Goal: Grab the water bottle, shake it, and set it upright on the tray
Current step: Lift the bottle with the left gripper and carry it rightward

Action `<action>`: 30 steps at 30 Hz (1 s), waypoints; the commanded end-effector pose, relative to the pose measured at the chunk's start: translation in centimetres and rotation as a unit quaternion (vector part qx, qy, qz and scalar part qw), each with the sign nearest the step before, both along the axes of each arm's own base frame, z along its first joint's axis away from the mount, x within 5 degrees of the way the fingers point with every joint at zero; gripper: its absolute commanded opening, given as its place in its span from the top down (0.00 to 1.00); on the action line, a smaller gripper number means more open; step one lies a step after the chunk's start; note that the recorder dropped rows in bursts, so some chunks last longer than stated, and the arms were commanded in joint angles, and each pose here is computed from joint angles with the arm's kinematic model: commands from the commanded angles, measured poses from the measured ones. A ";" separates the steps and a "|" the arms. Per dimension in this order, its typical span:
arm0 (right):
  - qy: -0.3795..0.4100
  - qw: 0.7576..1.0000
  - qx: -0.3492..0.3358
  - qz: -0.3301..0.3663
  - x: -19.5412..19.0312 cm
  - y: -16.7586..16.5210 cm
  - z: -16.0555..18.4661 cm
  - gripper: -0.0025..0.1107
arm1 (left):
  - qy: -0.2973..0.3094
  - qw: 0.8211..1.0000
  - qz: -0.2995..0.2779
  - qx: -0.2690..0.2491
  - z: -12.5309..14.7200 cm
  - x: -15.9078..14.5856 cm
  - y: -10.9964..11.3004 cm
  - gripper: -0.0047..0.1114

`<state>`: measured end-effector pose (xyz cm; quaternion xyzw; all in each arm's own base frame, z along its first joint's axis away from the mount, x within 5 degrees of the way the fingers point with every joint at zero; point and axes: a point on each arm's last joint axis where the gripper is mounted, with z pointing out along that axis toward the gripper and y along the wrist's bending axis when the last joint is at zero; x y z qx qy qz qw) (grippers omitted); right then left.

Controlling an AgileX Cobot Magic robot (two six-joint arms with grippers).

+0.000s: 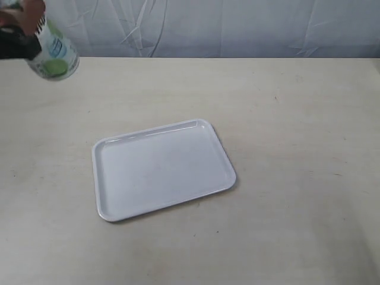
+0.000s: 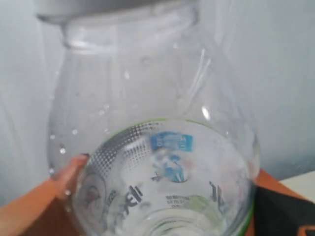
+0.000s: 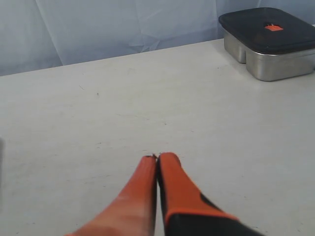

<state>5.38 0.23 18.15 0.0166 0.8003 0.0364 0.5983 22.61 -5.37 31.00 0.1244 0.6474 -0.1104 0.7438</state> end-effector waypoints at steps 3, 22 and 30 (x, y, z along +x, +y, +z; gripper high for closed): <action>-0.003 1.000 -0.002 -0.002 0.0 0.0 -0.1 0.94 | 0.036 0.984 -0.172 -0.017 2.3 -2.9 -2.5 0.96; -0.003 1.000 -0.002 -0.002 0.0 0.0 -0.1 0.94 | 0.280 0.927 -0.250 0.012 -7.4 -1.6 -6.8 0.96; -0.003 1.000 0.005 -0.001 0.0 0.0 -0.1 0.94 | 0.073 0.974 -0.210 0.033 5.2 -0.6 -6.4 0.96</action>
